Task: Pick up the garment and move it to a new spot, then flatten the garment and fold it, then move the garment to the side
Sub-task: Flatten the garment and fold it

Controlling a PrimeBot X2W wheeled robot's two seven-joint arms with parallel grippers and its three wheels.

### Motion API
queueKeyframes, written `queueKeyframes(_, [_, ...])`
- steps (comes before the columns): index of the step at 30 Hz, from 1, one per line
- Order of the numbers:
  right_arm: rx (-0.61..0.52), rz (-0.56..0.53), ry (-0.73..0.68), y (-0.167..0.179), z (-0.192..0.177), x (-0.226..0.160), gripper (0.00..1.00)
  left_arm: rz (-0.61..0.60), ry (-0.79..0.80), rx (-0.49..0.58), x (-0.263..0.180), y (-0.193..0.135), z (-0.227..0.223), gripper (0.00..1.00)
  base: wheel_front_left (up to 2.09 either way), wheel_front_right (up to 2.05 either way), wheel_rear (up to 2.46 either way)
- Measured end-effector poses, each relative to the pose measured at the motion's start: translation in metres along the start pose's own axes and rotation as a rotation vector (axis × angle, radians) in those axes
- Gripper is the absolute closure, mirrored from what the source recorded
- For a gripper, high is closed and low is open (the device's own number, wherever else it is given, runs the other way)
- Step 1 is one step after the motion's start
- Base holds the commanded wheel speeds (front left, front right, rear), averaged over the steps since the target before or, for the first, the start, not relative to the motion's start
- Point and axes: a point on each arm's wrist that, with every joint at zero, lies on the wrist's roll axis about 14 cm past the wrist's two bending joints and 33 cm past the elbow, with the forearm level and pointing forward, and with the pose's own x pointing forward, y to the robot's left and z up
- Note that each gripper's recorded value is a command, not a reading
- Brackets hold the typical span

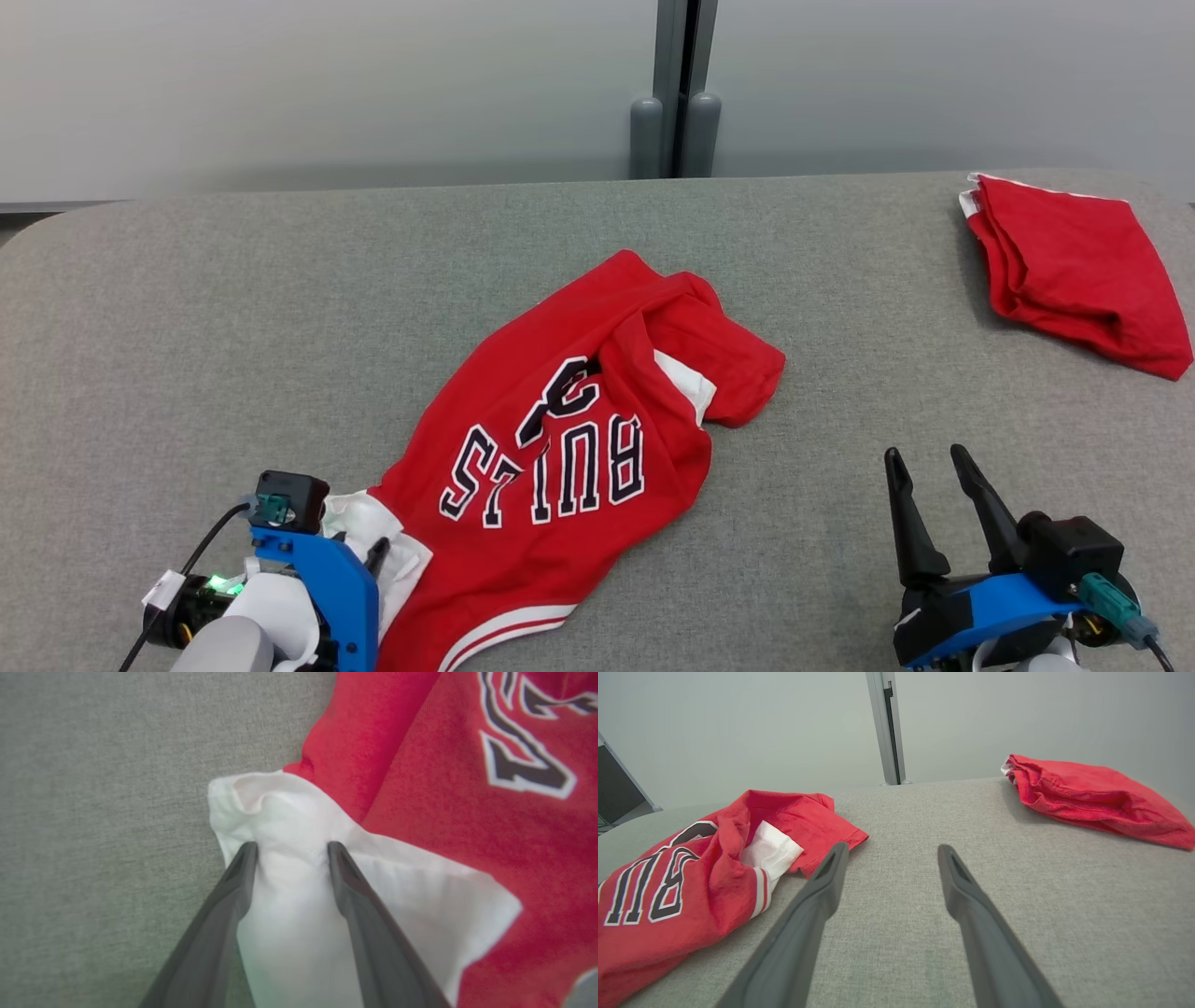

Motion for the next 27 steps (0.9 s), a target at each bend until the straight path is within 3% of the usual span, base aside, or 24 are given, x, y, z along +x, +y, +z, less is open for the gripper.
queueKeyframes(7, [-0.001, -0.008, -0.002, -0.003, 0.001, -0.002, 0.0, 0.008, -0.054, 0.048, 0.003, 0.002, 0.015, 1.0, 0.0, 0.0, 0.0])
queueKeyframes(13, [-0.001, -0.026, -0.003, -0.009, 0.001, -0.003, 0.0, 0.049, -0.33, 0.128, -0.004, 0.014, 0.107, 1.0, 0.0, 0.0, 0.0])
queueKeyframes(19, [-0.011, -0.065, -0.009, -0.023, 0.003, 0.0, 0.0, 0.09, -0.497, 0.22, -0.005, 0.028, 0.189, 1.0, 0.0, 0.0, 0.0])
queueKeyframes(22, [-0.016, -0.092, -0.002, -0.033, 0.002, -0.001, 0.0, 0.118, -0.547, 0.258, 0.0, 0.038, 0.222, 1.0, 0.0, 0.0, 0.0])
queueKeyframes(27, [-0.023, -0.139, 0.008, -0.05, 0.0, -0.002, 0.0, 0.136, -0.543, 0.285, 0.024, 0.047, 0.239, 1.0, 0.0, 0.0, 0.0])
